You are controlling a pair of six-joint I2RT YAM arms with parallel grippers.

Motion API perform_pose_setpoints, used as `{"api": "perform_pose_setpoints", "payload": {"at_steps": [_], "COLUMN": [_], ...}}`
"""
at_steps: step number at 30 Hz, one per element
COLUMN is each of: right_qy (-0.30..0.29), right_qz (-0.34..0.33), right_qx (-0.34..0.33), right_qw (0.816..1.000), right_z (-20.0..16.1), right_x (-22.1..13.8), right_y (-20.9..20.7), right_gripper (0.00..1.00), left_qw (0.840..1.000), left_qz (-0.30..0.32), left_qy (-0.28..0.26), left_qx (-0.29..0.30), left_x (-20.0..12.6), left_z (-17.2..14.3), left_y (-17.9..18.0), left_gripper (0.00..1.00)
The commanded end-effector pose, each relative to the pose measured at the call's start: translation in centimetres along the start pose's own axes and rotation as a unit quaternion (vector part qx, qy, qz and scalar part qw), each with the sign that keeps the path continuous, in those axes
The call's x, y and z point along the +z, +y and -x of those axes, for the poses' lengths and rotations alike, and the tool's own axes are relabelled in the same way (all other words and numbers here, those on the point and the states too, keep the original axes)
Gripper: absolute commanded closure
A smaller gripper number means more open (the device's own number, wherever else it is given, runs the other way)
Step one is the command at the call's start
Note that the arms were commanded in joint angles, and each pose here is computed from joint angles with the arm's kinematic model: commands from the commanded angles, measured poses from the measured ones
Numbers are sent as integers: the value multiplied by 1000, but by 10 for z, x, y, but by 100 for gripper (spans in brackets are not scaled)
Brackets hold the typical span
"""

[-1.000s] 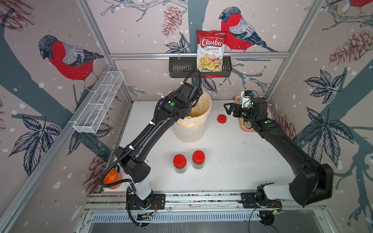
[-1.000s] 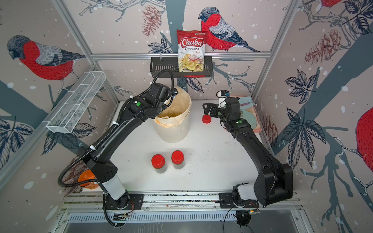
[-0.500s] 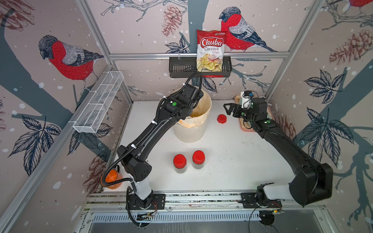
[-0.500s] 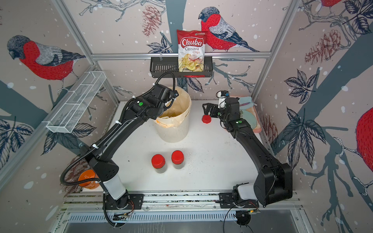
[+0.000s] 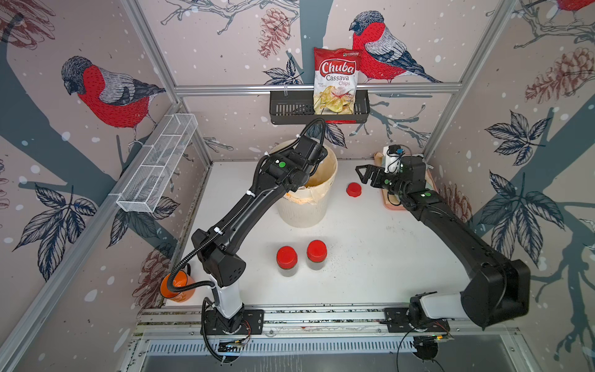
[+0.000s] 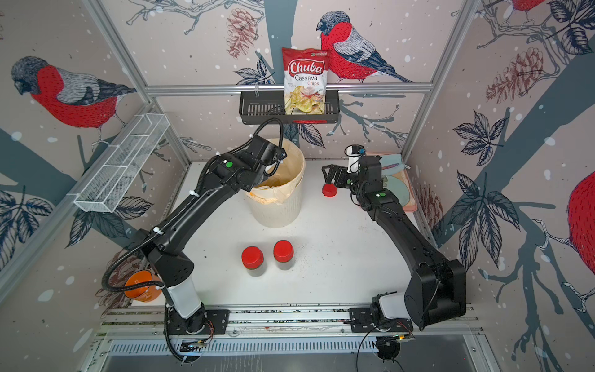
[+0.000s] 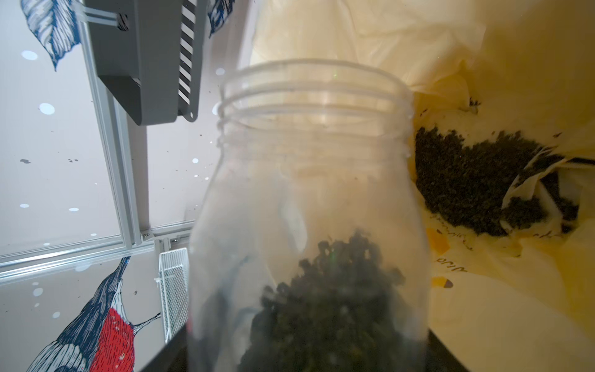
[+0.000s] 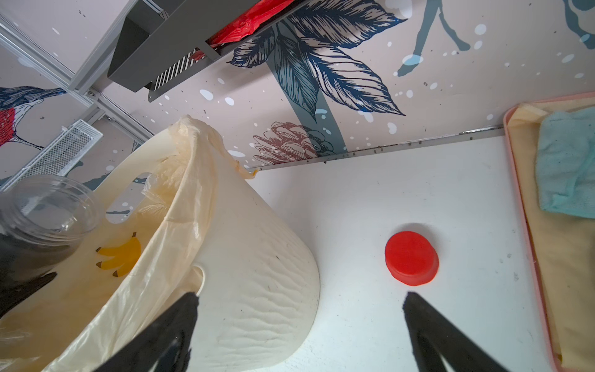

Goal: Empty moldy tea leaves from jars
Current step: Pour the moldy tea leaves from the jar into the trash bin.

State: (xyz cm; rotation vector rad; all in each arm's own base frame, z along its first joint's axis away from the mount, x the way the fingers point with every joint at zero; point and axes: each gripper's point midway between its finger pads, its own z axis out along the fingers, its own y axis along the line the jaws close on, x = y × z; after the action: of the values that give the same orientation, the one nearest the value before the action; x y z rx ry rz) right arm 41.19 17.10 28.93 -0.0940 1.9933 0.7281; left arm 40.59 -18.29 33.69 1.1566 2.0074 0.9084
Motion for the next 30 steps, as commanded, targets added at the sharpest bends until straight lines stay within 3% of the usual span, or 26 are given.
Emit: {"api": "perform_pose_setpoints", "payload": {"at_steps": [1,9,18,30], "right_qy": [-9,-6,-7,3], "right_qz": [10,16,22,16], "right_qx": [-5,-1,2,3], "right_qw": [1000,1000,1000,1000], "right_z": [5,1,0,-9], "right_x": [-3,0,1,3], "right_y": [5,6,5,0], "right_gripper": [0,1,1,1], "left_qw": [998,991,997,999], "left_qz": [60,119,70,32], "left_qy": [35,54,1,-5], "left_qx": [1,33,20,28], "left_x": [-2,-14,-25,-20], "left_z": [-10,-8,9,11], "left_y": [19,30,18,0], "left_gripper": [56,55,54,53]}}
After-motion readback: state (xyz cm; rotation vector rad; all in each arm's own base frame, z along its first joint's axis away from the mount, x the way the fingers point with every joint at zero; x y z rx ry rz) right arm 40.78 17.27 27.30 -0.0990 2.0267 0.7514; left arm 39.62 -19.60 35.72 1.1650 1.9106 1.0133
